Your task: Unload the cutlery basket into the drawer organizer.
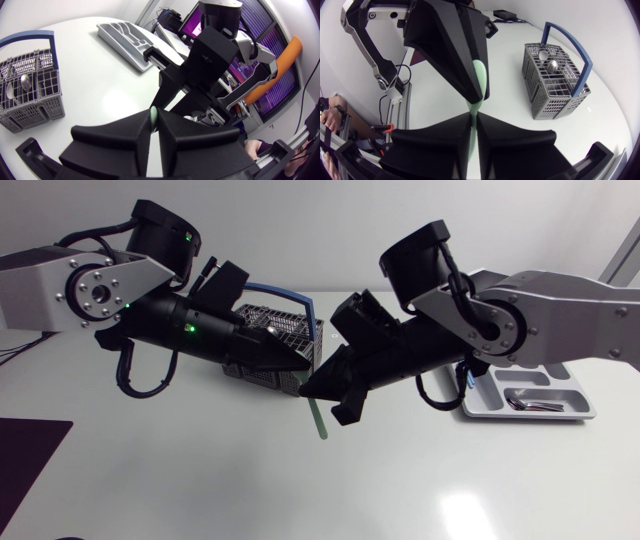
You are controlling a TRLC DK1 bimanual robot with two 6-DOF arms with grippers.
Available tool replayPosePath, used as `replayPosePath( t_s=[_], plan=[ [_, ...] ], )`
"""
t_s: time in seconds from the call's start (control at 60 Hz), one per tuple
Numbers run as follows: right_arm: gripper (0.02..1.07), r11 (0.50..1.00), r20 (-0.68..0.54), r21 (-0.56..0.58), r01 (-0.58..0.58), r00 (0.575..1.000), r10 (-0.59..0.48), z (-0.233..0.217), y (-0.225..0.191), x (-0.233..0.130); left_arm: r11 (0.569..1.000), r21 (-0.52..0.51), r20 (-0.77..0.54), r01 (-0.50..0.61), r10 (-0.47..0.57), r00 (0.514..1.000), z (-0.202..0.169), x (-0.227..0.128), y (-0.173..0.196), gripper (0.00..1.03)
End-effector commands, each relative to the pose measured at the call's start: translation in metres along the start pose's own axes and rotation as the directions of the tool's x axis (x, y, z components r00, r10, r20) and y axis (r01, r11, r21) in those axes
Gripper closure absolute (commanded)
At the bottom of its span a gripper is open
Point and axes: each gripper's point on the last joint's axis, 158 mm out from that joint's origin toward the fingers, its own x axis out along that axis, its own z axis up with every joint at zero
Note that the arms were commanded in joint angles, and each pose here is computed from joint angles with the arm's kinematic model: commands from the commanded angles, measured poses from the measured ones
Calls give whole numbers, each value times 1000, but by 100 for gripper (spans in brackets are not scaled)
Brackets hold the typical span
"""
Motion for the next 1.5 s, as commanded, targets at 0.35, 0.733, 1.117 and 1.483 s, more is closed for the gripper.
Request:
replayPosePath(
  t_s=[0.35, 0.733, 1.117, 1.483],
  plan=[
    [101, 999, -108, 45, 23, 994, -18, -42, -2, 9, 996, -63, 165, -70, 79, 983, 56, -39, 21, 8],
    [101, 993, -149, 59, 107, 984, -97, -69, -34, -15, 886, -58, 209, -460, 462, 862, 66, -86, 119, 9],
    [101, 966, -193, 12, 260, 948, -253, -95, -85, -67, 711, 162, 63, -684, 685, 726, 36, -85, 192, 9],
    [101, 918, -255, -119, 378, 882, -396, -121, -128, -134, 607, 312, 17, -731, 766, 643, 31, -82, 208, 9]
  ],
)
